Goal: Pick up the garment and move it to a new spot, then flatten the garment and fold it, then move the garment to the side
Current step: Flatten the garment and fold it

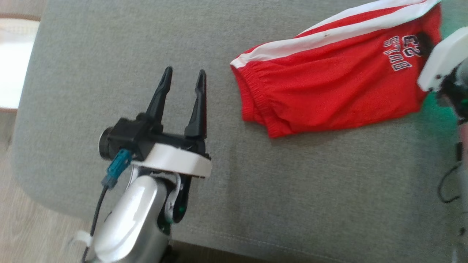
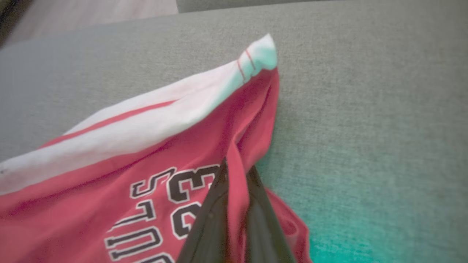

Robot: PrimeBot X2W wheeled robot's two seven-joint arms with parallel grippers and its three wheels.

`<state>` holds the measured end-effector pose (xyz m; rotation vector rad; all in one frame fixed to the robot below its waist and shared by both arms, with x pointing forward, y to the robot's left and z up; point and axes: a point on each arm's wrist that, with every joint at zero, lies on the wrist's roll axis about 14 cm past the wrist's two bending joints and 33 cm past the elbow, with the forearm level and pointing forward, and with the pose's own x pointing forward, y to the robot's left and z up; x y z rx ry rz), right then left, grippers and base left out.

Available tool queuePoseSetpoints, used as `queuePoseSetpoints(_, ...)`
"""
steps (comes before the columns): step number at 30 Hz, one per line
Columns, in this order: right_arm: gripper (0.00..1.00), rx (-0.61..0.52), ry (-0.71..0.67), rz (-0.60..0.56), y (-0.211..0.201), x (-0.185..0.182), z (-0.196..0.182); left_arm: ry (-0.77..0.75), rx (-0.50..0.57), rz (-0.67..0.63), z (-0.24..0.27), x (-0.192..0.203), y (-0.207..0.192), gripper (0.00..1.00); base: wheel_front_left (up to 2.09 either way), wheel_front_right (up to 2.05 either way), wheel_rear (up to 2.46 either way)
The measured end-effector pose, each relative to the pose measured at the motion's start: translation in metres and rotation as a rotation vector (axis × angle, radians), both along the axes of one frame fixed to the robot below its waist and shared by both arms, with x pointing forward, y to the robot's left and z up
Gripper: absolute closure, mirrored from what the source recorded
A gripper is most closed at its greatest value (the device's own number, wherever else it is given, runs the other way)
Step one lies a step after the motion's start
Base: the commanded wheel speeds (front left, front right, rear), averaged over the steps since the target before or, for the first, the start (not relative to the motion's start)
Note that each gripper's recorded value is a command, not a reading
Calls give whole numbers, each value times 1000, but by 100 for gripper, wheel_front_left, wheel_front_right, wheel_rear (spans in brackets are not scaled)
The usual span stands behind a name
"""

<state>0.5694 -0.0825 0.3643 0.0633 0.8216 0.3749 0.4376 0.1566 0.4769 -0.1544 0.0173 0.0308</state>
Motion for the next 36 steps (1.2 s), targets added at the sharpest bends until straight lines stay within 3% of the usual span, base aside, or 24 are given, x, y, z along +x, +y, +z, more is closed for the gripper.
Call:
queuePoseSetpoints(7,100,140,6,-90,-9,-33,9,25,4,-11,-11,-18,0,0,0,0,0)
queuePoseSetpoints(17,100,172,-54,-350,-102,-86,35,36,0,-80,-15,-48,-15,0,0,0,0)
queuePoseSetpoints(24,100,134,-116,-514,-161,-98,45,29,4,-98,-13,-58,-16,0,0,0,0)
queuePoseSetpoints(31,100,99,-219,-483,-159,-78,75,42,8,-56,-15,-69,-2,0,0,0,0)
queuePoseSetpoints(36,100,107,-237,-315,-103,-68,89,43,-14,-39,-14,-74,1,0,0,0,0)
